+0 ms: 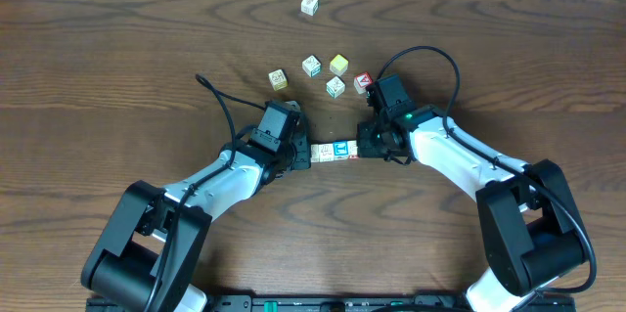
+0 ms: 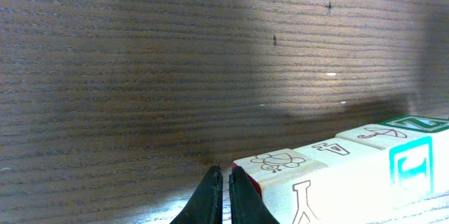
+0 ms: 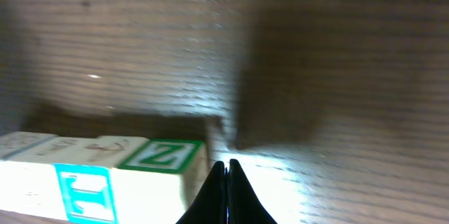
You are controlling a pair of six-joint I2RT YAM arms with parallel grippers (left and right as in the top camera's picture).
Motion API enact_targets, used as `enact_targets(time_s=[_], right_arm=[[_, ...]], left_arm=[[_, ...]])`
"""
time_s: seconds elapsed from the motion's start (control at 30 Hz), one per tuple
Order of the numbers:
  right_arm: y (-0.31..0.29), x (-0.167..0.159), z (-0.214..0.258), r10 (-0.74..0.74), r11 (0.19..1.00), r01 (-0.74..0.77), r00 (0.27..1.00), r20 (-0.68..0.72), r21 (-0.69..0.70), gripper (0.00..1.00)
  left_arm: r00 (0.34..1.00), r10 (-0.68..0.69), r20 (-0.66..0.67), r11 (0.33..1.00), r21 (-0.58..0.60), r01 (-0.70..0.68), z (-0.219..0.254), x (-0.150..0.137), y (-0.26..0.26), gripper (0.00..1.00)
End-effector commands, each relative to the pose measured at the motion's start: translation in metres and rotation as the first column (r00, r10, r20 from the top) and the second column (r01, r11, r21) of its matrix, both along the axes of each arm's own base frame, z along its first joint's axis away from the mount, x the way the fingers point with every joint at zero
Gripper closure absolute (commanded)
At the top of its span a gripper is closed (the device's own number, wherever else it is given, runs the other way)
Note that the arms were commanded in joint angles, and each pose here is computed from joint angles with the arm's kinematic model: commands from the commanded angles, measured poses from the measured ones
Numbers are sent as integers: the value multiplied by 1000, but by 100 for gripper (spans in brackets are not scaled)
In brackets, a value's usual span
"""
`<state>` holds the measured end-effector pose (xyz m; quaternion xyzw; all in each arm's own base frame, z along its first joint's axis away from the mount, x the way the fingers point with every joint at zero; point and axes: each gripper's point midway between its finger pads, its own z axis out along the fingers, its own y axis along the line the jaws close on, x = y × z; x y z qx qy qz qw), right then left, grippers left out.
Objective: Lift 4 blocks
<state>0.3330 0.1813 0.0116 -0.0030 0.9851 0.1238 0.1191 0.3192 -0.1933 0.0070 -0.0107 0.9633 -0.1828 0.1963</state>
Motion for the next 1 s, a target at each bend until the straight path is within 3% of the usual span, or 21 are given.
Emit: enact_targets(time_s=[0.0, 0.47, 0.97], right_arm=[[12, -6, -3, 8, 999, -7, 1000, -23, 42, 99], [-4, -11, -12, 10, 999, -11, 1000, -25, -41, 99], [11, -11, -13, 53, 998, -52, 998, -29, 30, 99]], left_arm=[[1000, 3, 6, 1000, -17, -3, 4, 5, -5, 93], [1000, 3, 6, 1000, -17, -3, 4, 5, -5, 93], [1000, 9, 3, 1000, -20, -9, 4, 5, -5, 93]])
